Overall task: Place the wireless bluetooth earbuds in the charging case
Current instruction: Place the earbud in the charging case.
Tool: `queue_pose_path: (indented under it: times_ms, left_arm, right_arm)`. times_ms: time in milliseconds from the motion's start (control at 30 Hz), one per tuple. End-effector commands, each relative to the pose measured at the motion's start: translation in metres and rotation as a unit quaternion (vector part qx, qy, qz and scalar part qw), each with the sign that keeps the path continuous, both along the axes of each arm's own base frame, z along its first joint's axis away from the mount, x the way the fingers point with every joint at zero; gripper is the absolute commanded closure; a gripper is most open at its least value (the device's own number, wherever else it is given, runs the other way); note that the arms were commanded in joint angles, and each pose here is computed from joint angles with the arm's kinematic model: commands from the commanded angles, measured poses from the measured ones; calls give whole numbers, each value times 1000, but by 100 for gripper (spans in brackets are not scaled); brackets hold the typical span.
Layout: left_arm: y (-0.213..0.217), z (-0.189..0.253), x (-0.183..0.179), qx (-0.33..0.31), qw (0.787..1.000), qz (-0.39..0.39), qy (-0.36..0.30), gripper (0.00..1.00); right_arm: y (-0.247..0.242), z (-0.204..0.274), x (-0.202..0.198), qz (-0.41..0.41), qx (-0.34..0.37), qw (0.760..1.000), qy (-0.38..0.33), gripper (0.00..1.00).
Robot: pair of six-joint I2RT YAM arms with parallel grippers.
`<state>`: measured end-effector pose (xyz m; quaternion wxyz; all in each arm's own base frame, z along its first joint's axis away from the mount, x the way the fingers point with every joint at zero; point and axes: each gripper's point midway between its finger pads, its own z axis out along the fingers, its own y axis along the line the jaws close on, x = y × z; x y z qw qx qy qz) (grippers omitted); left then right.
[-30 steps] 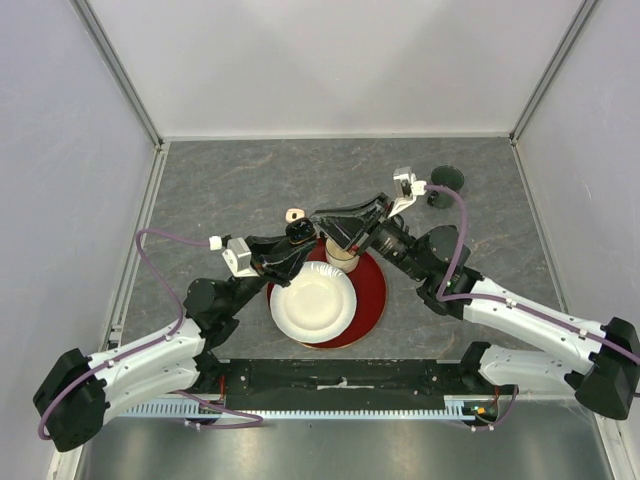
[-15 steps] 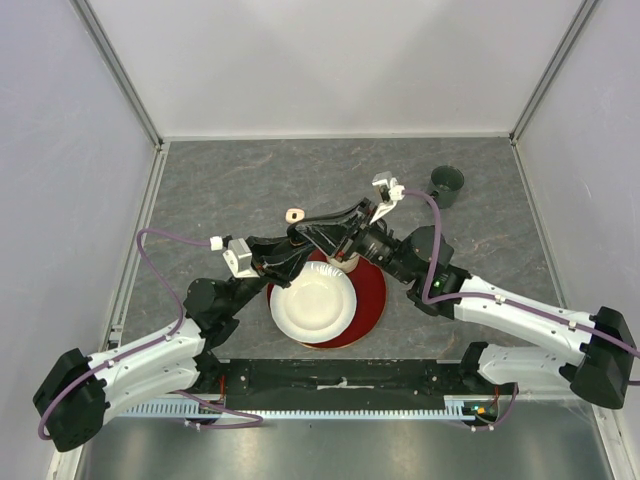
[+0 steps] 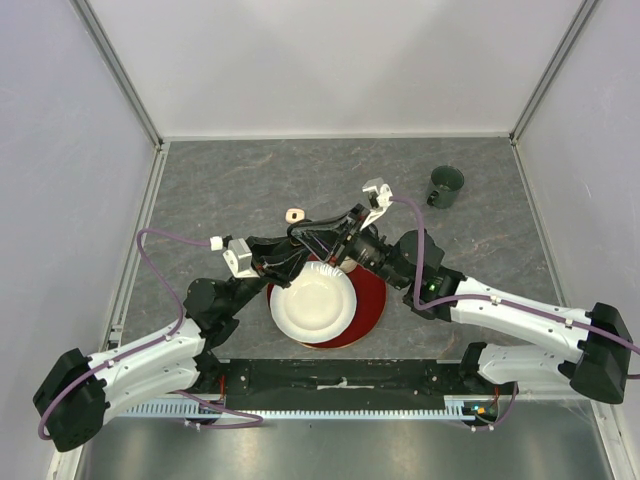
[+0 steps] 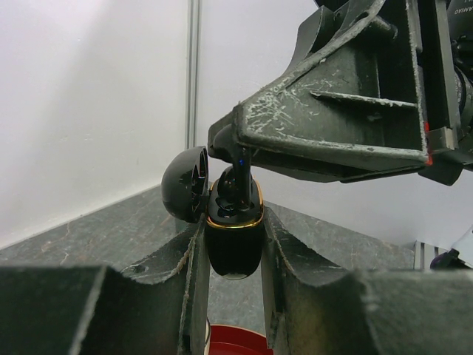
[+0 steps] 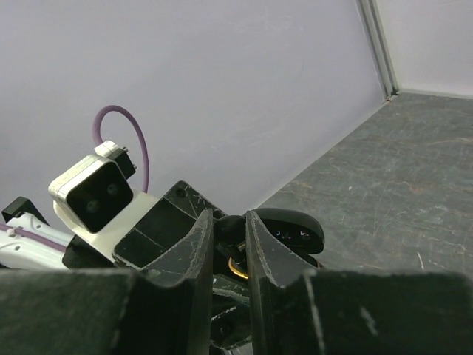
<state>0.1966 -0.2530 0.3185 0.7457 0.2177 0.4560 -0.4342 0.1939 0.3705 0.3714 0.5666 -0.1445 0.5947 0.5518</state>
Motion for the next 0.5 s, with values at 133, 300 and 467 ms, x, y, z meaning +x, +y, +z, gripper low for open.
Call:
queue_pose_path:
  times_ms: [133,300,467]
  left_arm:
    - [6,27,-7,-32,999,-4,-29,98]
    - [5,25,-7,-28,999,-6,-29,98]
    - [4,22,-5,-27,999,-5,-26,98]
  right_arm:
    - [-4,13,11,-38,20,999,-7,100]
    - [-1,9,11,-34,20,999,1,100]
    - [-1,10,8,-26,25,999,3,100]
